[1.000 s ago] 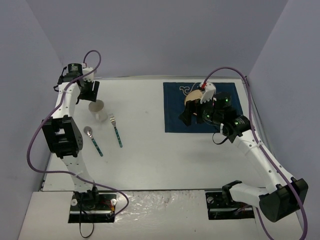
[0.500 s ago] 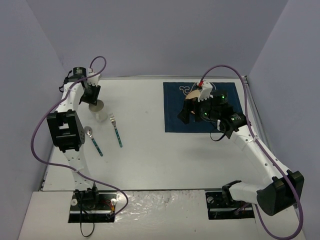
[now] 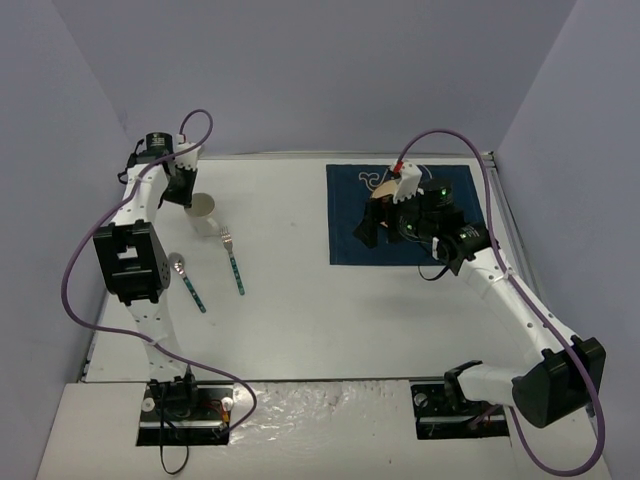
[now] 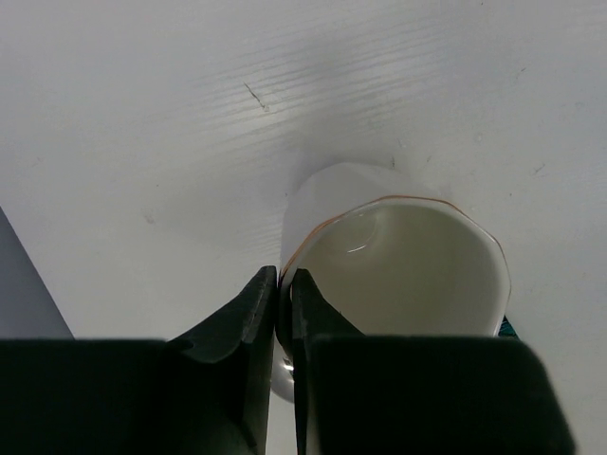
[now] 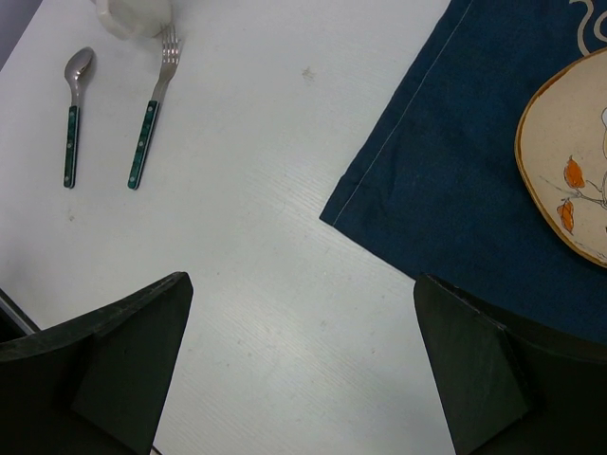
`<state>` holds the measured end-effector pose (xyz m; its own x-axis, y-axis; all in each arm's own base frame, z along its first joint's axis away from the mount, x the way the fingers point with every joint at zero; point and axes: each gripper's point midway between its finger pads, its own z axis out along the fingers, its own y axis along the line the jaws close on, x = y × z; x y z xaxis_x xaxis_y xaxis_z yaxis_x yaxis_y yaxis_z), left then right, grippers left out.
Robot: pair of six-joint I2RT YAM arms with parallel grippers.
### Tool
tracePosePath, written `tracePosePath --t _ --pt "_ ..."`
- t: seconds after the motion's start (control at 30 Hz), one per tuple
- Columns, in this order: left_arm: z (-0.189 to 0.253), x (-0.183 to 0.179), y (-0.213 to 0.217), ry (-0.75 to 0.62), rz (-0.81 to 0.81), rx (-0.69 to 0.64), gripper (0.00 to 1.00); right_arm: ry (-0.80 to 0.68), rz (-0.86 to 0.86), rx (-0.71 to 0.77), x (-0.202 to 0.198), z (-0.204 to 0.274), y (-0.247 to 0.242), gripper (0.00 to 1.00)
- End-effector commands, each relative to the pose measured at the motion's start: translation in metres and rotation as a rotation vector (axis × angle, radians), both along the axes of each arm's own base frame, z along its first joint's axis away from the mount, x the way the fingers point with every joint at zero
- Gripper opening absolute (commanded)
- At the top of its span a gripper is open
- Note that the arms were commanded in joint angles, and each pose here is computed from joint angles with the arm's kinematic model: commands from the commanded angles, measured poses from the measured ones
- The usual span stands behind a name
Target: Set the dinner table for one person
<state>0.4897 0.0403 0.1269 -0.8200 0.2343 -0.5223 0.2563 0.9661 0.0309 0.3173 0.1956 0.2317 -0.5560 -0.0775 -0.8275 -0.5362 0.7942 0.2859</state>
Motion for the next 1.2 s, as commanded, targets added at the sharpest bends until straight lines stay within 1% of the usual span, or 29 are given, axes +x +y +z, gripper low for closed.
tracePosePath --t 0.0,0.07,0.17,0.2,0.23,0.3,0.4,0.43,0.5,0.63,0.8,1.03,1.1,1.17 --pt "0.095 0.005 -0.002 -0.229 0.046 0.008 0.0 -0.125 0.072 0.033 0.008 0.035 0.019 1.0" --pt "0.128 -0.003 -0.011 -0.29 0.103 -0.013 0.0 -0.156 0.106 0.018 0.009 0.04 0.032 1.0" --pt "0.15 -0.015 -0.033 -0.313 0.162 -0.015 0.0 -0.196 0.136 -0.01 0.011 0.046 0.054 1.0" --pt "0.153 -0.015 -0.041 -0.319 0.173 -0.02 0.0 -0.201 0.156 -0.006 0.01 0.048 0.063 1.0" --pt "0.159 -0.022 -0.066 -0.315 0.182 -0.062 0.0 -0.22 0.17 -0.017 0.012 0.05 0.076 0.99" --pt "0.166 -0.033 -0.089 -0.305 0.222 -0.133 0.0 -0.245 0.173 -0.03 0.017 0.054 0.091 0.98" --pt "0.173 -0.046 -0.114 -0.301 0.237 -0.156 0.0 -0.28 0.179 -0.053 0.019 0.057 0.112 0.95" --pt "0.177 -0.051 -0.129 -0.3 0.226 -0.168 0.0 -0.301 0.195 -0.07 0.019 0.057 0.122 0.94" --pt "0.182 -0.06 -0.148 -0.287 0.237 -0.214 0.0 -0.322 0.206 -0.09 0.022 0.056 0.133 0.92" --pt "0.195 -0.072 -0.173 -0.28 0.209 -0.212 0.0 -0.371 0.22 -0.089 0.028 0.061 0.152 0.87" --pt "0.205 -0.082 -0.193 -0.281 0.183 -0.236 0.0 -0.379 0.218 -0.099 0.034 0.056 0.163 0.81" --pt "0.207 -0.088 -0.212 -0.272 0.154 -0.268 0.0 -0.392 0.22 -0.1 0.038 0.049 0.17 0.71" --pt "0.204 -0.089 -0.216 -0.26 0.146 -0.264 0.0 -0.402 0.218 -0.103 0.041 0.05 0.171 0.67" --pt "0.203 -0.089 -0.219 -0.256 0.138 -0.263 0.0 -0.406 0.216 -0.106 0.042 0.051 0.171 0.65"
